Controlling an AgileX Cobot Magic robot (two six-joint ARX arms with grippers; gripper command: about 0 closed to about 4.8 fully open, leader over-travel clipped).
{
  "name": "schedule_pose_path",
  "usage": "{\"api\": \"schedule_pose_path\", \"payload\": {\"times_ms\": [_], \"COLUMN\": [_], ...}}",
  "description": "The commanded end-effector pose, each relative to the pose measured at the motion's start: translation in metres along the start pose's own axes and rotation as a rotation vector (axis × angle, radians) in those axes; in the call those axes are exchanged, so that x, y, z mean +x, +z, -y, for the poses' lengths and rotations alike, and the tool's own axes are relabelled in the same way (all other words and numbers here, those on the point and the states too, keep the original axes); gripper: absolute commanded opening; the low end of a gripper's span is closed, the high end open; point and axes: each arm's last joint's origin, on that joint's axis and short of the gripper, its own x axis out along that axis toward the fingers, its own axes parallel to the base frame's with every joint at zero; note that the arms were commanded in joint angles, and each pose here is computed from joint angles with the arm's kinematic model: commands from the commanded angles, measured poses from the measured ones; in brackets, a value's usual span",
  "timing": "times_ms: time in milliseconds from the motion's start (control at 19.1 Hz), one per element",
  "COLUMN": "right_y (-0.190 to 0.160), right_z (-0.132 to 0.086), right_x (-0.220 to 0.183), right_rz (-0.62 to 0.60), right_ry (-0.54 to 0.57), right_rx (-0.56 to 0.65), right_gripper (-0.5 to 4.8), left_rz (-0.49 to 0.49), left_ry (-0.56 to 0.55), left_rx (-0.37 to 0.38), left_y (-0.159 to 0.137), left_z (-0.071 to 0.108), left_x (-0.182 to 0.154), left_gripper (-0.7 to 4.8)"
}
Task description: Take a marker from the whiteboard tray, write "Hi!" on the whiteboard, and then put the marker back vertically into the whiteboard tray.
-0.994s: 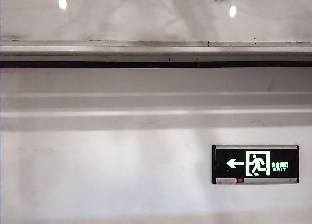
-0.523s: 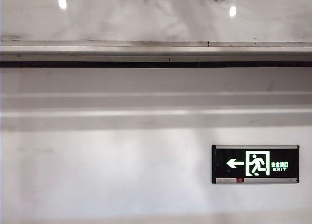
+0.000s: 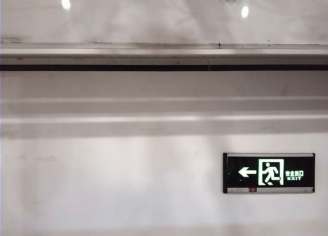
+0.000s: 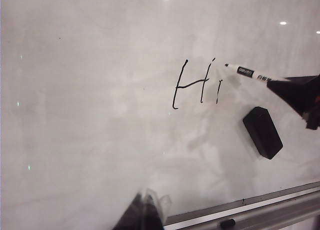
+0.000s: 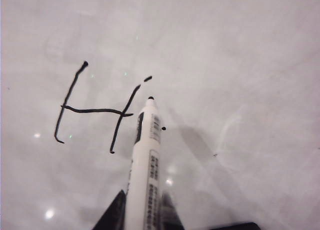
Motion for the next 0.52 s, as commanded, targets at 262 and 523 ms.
{"api": "schedule_pose_path", "payload": {"times_ms": [262, 523], "right_y": [-0.0046, -0.0074], "right_z": [0.0022, 0.0015], "right_x": [0.0081, 0.0109], "right_rz": [0.006, -0.002], "right_ry": [-0.039, -0.046], "right_rx": [0.004, 0.002], "right_gripper": [-0.02, -0.02], "left_rz": [0.017, 0.017], "left_ry": [-0.005, -0.005], "left_rx": [0.003, 0.003], "left_y": [0.0028, 0.0027], "left_z": [0.0004, 0.0004], "left_x": [-0.001, -0.001], "left_gripper": [-0.06, -0.06]}}
